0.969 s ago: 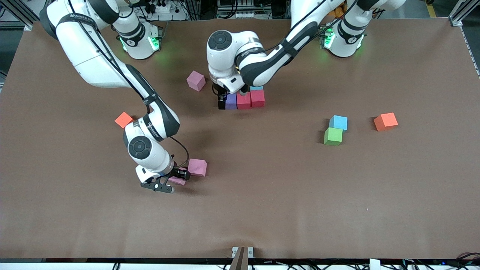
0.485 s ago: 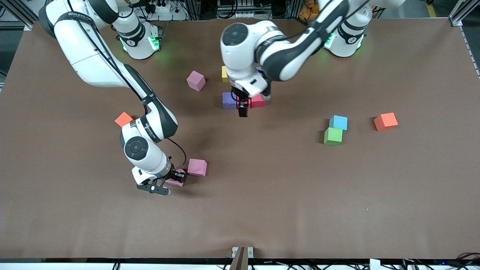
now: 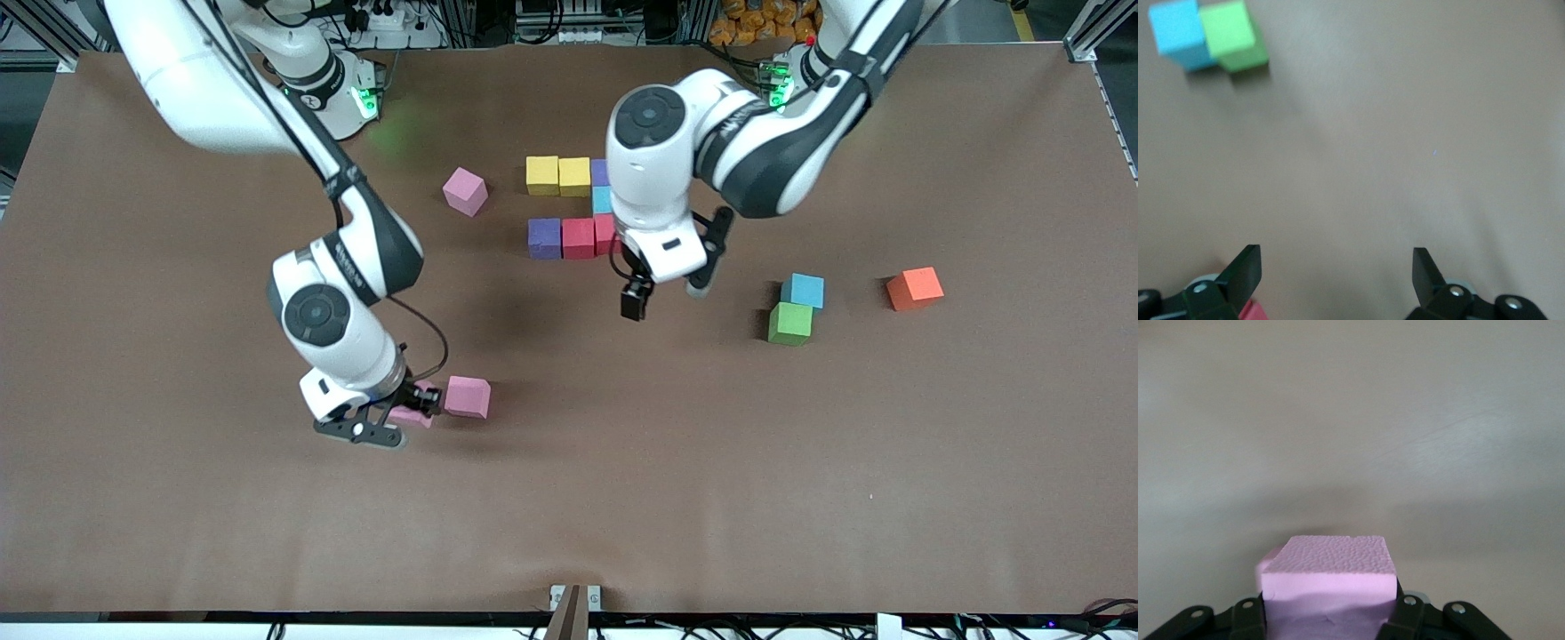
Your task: Form number 2 with 11 blocks
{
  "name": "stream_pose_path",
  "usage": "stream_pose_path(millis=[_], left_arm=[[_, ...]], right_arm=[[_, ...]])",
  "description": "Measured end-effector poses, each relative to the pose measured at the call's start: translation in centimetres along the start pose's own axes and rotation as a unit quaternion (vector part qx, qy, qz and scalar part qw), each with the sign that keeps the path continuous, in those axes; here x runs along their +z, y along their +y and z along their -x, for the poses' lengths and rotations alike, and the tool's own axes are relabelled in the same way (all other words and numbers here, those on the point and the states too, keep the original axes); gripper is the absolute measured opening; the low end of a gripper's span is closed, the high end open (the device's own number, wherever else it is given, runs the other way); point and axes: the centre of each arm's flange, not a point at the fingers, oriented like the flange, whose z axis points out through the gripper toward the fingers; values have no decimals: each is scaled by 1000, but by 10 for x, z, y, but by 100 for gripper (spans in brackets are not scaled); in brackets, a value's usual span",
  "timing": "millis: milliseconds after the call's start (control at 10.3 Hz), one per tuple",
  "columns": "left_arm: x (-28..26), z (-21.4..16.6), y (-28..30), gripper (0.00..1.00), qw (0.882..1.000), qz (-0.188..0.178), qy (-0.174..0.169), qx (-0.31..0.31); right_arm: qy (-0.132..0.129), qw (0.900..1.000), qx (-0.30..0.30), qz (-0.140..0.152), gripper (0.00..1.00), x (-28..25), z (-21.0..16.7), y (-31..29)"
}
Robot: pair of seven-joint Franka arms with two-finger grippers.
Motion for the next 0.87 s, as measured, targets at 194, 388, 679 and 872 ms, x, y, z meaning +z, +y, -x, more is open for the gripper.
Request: stream_pose_path(millis=[194,388,679,872], left_arm=[[0,-61,4,100,998,-8,-5,58],[-2,-113,-1,100,993,-25,-27,113],[-3,-208,-25,100,970,-60,-62,227],[3,-260,-42,100,951,-74,-78,290]], right_arm=[[-9,999,-34,-5,59,-20,41,-46],[-23,997,-73,-1,59,-6,97,-95],[-35,991,-128,0,59,22,171,-152],[-44,988,-144,15,59,45,184,-157]])
